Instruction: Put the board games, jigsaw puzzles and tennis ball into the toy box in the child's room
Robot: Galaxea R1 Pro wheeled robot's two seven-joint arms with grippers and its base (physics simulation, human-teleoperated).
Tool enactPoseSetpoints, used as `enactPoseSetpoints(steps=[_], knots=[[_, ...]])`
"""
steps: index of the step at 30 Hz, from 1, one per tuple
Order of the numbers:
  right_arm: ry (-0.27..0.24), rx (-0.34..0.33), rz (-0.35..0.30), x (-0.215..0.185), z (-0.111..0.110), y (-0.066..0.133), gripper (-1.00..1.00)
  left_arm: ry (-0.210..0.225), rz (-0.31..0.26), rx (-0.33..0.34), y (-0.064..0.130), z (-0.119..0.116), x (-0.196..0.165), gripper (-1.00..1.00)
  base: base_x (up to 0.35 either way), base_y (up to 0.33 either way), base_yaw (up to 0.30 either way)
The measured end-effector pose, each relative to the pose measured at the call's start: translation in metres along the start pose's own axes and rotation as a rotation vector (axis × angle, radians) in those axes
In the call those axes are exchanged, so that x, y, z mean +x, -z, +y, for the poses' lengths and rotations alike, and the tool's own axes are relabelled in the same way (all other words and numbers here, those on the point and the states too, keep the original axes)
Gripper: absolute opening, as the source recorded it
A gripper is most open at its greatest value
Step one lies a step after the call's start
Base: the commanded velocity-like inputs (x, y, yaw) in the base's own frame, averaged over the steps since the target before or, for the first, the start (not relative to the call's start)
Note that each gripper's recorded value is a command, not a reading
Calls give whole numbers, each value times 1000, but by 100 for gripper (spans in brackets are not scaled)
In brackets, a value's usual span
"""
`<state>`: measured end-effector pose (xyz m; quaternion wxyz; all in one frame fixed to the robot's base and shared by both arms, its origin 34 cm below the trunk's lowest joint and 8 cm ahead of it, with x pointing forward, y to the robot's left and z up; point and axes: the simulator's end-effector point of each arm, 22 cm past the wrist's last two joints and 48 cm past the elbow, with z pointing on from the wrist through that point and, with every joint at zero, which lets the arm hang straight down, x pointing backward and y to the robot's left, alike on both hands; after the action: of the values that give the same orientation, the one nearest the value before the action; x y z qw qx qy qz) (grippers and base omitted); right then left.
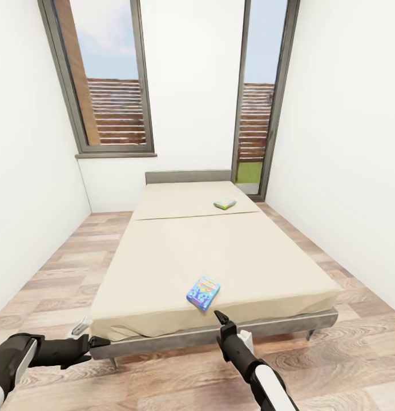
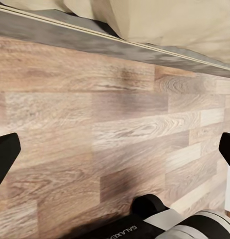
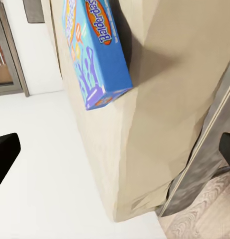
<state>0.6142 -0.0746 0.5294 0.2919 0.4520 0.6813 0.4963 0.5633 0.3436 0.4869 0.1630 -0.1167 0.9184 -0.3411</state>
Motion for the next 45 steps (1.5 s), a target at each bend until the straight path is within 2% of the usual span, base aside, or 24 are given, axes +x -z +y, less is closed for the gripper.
enactPoseSetpoints(steps=[4, 10, 45], knots=[[4, -55, -2, -2, 12, 1, 100, -1, 0, 0, 0, 0, 0, 100, 10, 9, 0], [7, -76, -3, -2, 16, 1, 100, -1, 1, -1, 0, 0, 0, 100, 5, 5, 0], [9, -80, -6, -4, 17, 2, 100, -1, 1, 2, -1, -1, 1, 100, 50, 10, 0]])
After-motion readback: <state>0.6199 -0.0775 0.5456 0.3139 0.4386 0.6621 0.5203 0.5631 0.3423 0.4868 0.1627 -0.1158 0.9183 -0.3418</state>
